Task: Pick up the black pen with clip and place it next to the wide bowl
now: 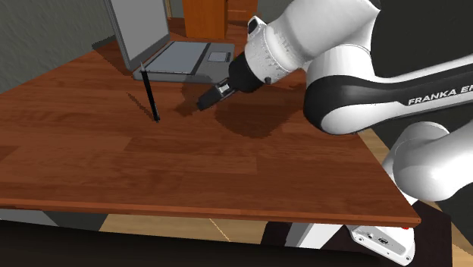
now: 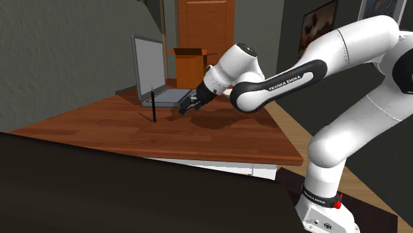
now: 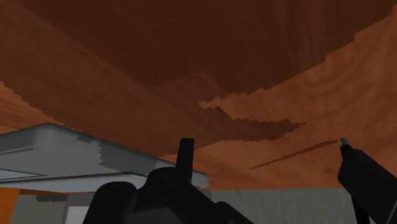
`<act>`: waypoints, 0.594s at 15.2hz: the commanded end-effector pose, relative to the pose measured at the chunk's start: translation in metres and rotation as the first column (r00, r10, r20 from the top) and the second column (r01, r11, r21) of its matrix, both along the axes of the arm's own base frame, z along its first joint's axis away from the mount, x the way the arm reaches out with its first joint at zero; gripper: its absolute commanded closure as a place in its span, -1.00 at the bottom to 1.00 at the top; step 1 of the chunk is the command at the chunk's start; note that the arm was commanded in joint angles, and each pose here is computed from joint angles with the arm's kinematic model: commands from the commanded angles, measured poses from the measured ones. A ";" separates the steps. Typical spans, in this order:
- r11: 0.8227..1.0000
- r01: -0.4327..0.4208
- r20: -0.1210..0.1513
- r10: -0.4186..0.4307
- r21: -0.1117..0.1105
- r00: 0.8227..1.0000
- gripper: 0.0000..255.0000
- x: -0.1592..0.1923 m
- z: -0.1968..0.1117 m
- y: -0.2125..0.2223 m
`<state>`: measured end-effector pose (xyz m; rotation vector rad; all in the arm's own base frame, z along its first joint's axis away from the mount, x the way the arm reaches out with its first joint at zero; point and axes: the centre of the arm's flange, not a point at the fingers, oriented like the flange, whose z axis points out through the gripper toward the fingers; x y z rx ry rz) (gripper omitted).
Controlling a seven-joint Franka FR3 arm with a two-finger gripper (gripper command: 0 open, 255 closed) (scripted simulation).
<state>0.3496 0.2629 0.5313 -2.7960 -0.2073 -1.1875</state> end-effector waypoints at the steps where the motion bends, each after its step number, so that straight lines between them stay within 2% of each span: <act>1: 1.000 -0.025 0.072 0.024 0.014 0.997 -1.00 0.001 0.000 0.020; 4: 0.998 -0.058 0.174 0.053 0.026 0.983 -1.00 0.005 -0.001 0.051; 8: 0.994 -0.104 0.307 0.088 0.036 0.948 -1.00 0.008 0.000 0.091; 9: 0.994 -0.105 0.310 0.089 0.037 0.947 -1.00 0.008 0.000 0.092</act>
